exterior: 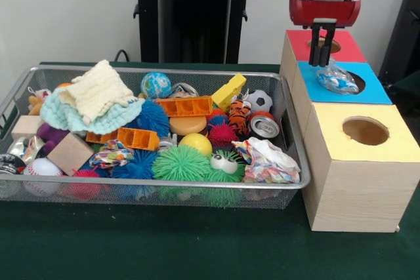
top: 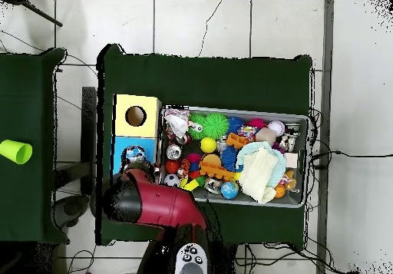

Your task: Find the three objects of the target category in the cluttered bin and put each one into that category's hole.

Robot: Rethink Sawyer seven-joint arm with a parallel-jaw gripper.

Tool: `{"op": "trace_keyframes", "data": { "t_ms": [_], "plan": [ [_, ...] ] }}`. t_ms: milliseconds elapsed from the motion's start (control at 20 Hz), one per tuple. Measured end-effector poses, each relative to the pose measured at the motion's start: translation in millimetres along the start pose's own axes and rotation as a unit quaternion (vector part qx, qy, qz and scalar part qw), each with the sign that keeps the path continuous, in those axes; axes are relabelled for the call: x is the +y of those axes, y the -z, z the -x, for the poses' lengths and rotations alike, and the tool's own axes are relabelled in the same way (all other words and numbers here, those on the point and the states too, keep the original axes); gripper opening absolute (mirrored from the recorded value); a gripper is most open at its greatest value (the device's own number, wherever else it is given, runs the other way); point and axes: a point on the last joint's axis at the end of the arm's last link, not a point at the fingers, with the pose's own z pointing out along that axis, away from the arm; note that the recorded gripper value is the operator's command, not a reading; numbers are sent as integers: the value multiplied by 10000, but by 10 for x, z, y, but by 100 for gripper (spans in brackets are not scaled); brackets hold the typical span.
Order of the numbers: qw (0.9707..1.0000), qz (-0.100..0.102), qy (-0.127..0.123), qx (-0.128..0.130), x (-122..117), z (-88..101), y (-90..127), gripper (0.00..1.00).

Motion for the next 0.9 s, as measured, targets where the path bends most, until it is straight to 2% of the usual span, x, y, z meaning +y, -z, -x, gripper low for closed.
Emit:
{"op": "trace_keyframes", "data": {
  "t_ms": [900],
  "plan": [
    [9999,1,103,-12,131,-48,19,0]
  ]
}}
